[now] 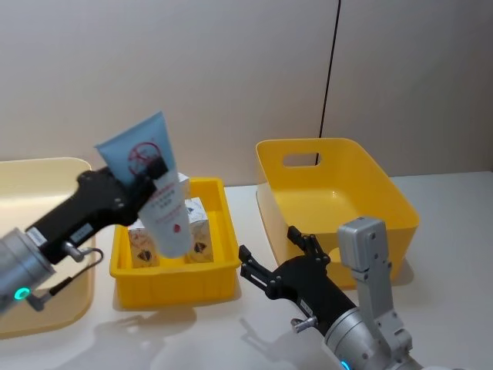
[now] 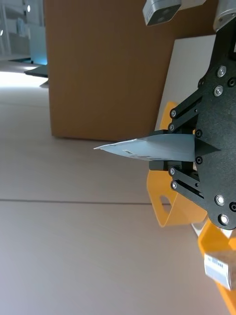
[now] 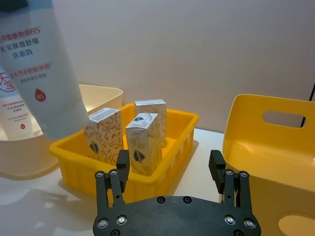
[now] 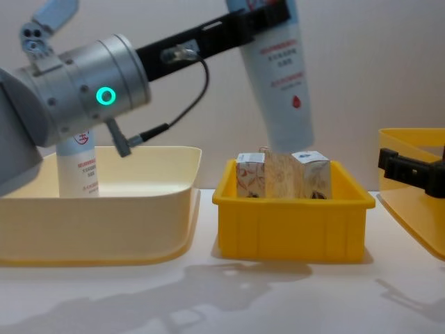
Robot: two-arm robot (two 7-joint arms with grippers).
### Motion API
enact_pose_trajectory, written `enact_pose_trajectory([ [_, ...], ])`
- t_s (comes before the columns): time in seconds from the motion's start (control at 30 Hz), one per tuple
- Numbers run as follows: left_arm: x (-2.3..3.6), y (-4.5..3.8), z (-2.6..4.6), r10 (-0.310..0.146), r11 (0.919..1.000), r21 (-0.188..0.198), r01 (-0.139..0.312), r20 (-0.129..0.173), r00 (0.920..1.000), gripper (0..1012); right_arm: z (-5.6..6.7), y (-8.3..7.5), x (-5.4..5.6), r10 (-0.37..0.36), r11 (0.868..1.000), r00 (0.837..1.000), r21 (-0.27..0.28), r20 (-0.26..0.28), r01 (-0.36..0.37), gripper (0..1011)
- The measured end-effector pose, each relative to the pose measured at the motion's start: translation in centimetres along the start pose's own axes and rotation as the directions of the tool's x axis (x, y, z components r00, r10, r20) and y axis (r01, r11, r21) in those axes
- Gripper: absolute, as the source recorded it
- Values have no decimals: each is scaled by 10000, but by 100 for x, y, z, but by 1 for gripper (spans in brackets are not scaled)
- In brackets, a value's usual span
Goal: Bimanual collaborative sorting of washing and personal care products
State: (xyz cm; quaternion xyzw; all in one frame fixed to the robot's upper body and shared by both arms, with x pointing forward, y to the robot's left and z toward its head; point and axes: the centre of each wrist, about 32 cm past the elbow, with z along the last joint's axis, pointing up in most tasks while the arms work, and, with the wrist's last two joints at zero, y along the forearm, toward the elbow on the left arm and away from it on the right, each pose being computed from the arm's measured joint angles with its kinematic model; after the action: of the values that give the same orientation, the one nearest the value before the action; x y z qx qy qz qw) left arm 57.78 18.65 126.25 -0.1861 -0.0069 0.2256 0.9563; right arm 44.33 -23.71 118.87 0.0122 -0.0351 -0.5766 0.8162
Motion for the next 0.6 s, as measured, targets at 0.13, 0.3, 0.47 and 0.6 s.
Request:
enact_pose_trajectory([
  [0.13, -15, -57, -55, -243, 9996, 115, 243, -29, 9997, 226, 0, 0, 0, 0, 10000, 10000, 0, 1, 0, 1001],
  [0.3, -30, -110, -102, -474, 9986, 224, 475, -27, 9989, 226, 0, 0, 0, 0, 10000, 10000, 0, 0, 0, 1001],
  [0.47, -40, -140, -132, -607, 9977, 296, 608, -32, 9982, 227, 2, -3, 3, 31, 10000, 10000, 3, 0, -31, 1001],
  [0.6, -45, -161, -151, -696, 9970, 341, 696, -32, 9976, 226, 16, -14, 20, 213, 9998, 9998, 27, -12, -213, 1001],
])
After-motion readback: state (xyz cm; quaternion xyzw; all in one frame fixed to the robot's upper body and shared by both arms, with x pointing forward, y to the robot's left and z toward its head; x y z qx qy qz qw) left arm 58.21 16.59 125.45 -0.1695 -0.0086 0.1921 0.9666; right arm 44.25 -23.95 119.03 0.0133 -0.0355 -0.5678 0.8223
